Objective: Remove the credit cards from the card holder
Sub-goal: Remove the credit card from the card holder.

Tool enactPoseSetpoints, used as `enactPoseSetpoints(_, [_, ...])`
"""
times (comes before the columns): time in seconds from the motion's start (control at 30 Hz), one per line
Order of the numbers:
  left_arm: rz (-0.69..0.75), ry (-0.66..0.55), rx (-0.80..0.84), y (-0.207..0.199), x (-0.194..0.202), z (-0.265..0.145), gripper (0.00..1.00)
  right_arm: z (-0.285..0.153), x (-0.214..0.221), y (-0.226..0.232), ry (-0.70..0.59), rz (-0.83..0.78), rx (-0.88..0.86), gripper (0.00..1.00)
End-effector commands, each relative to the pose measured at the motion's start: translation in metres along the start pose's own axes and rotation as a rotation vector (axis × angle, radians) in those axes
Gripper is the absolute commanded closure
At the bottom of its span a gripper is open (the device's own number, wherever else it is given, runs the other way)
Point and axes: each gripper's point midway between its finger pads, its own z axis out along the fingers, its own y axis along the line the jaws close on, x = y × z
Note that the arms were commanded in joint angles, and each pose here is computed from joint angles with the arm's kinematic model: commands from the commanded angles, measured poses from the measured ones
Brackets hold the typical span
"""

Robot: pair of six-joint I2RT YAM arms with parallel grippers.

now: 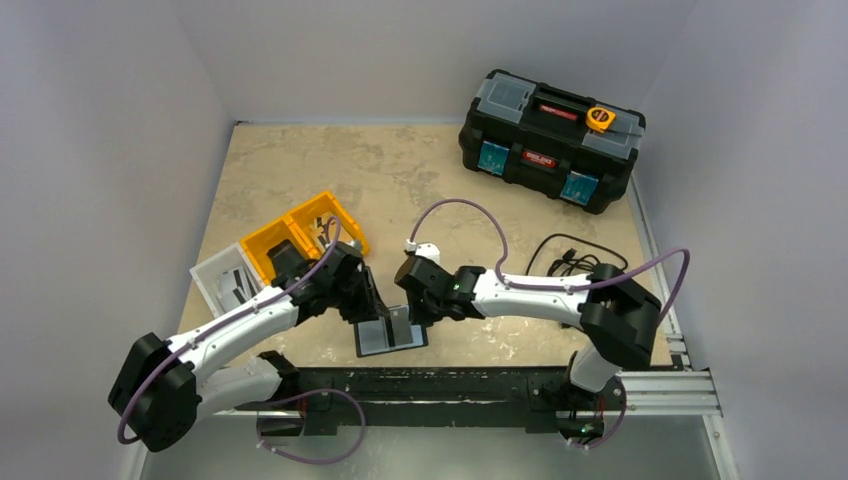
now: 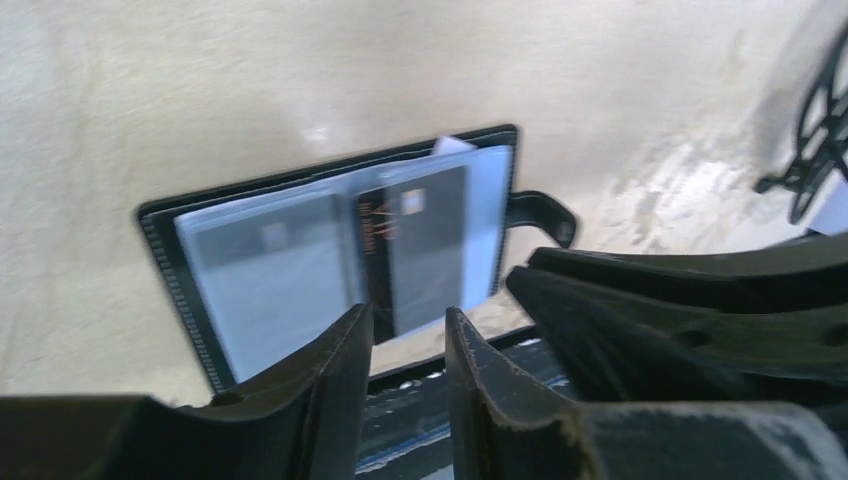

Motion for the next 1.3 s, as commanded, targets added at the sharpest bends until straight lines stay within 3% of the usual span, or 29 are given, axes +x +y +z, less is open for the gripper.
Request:
enactPoseSetpoints(0.0, [-0.019, 0.01, -0.013, 0.024, 0.007, 0.004, 0.71, 0.004, -0.018, 0.024, -0.034, -0.014, -0.043, 0.85])
enactPoseSetpoints(0.27, [-0.018, 0.024, 0.024, 0.026, 0.009, 0.016, 0.76, 0.029, -0.002, 0.018, 0.016, -0.022, -0.018, 1.0])
enactPoseSetpoints(1.03, [-0.035, 0.097, 0.065, 0.024, 0.018, 0.045, 0.79, 0.047, 0.029, -0.008, 0.083, 0.004, 0.034, 1.0])
enactPoseSetpoints(1.13, [-0.037, 0.094, 0.068, 0.023, 0.018, 0.043, 0.84, 0.048, 0.032, -0.009, 0.088, 0.005, 0.037, 1.0])
enactPoseSetpoints(1.27, [-0.04, 0.079, 0.053, 0.024, 0.016, 0.038, 1.0, 0.049, 0.034, -0.015, 0.09, 0.009, 0.055, 1.0])
